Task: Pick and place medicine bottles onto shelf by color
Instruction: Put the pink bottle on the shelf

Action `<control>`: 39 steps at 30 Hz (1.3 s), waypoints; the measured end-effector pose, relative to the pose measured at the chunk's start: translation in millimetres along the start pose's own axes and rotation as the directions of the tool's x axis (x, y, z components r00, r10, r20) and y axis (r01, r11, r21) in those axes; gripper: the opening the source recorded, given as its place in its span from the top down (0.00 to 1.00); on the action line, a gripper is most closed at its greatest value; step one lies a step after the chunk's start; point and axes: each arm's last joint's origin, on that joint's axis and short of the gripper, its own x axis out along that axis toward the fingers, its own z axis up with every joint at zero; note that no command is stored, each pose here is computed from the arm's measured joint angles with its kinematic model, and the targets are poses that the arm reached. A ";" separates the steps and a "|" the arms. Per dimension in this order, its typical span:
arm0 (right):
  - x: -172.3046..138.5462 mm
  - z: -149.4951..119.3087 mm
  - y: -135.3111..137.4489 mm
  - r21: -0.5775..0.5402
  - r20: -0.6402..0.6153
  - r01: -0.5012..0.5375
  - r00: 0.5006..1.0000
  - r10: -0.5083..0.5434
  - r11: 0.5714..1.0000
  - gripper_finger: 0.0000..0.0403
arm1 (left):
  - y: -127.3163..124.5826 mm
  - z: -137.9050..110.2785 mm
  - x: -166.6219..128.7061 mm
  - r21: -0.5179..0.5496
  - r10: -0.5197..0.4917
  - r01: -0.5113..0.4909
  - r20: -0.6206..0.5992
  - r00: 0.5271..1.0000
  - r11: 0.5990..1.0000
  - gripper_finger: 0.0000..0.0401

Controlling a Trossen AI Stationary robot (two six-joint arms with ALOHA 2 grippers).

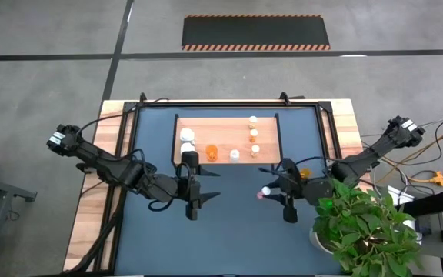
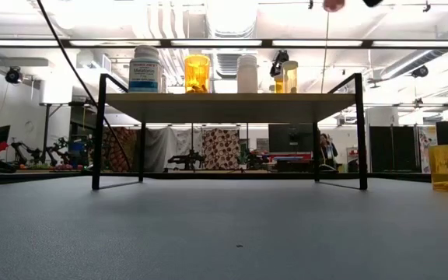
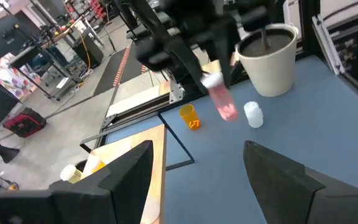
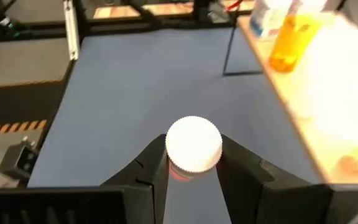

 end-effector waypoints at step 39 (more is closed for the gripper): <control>11.7 0.4 -101.4 0.140 -0.283 0.483 0.856 -0.432 0.864 0.74 | 12.3 -36.6 -32.4 -0.015 0.042 -0.040 0.157 0.987 0.999 0.42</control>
